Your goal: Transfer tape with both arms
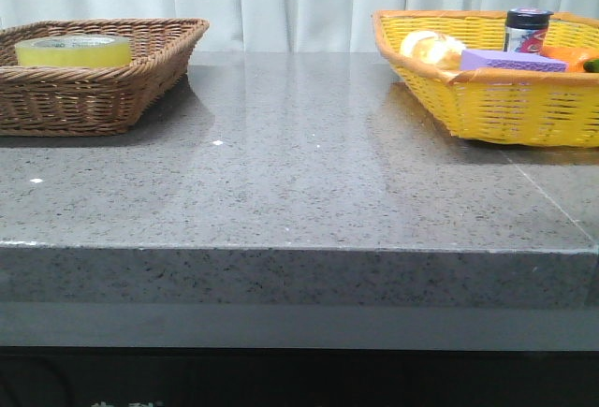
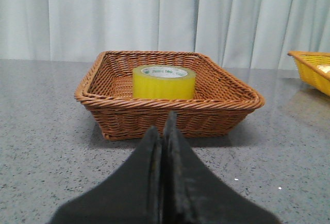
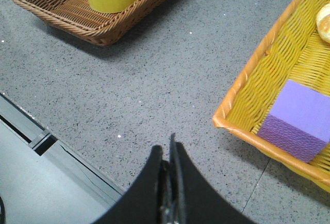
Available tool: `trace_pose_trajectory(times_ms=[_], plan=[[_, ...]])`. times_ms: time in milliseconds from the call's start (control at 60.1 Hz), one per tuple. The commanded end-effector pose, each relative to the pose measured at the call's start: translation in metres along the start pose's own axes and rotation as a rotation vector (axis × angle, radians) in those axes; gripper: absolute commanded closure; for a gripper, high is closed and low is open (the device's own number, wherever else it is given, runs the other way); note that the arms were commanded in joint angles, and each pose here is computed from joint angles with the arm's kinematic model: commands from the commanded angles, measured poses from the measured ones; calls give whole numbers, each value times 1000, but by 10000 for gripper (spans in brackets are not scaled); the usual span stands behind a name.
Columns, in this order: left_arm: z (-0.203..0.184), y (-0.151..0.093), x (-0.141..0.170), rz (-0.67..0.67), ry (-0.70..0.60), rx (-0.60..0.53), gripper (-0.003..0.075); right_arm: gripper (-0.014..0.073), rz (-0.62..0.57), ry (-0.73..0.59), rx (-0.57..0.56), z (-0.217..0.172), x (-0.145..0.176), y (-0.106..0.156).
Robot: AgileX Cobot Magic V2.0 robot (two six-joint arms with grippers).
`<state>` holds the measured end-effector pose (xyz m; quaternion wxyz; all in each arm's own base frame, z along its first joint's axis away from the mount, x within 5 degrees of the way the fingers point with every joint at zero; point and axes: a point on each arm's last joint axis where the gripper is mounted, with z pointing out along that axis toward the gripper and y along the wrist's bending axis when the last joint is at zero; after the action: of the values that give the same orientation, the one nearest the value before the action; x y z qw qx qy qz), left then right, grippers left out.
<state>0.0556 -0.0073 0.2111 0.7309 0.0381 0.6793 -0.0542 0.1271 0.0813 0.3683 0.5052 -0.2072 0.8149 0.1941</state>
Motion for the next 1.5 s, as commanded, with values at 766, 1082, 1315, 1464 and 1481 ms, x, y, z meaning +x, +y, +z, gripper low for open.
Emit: trace_pose_trajectory(times_ms=[766, 1082, 1315, 1464, 1481], plan=[[-2, 3, -5, -59, -81, -48, 741, 663, 0, -97, 4, -5, -14, 0], [-2, 3, -5, -18, -80, -49, 741, 663, 0, -97, 4, -5, -14, 0], [-2, 3, -5, 5, -79, -51, 741, 663, 0, -97, 4, -5, -14, 0], [-2, 3, -5, 1, -79, -51, 741, 663, 0, -97, 4, -5, -14, 0], [-2, 3, -5, -2, -80, -51, 741, 663, 0, -97, 4, -5, -14, 0]])
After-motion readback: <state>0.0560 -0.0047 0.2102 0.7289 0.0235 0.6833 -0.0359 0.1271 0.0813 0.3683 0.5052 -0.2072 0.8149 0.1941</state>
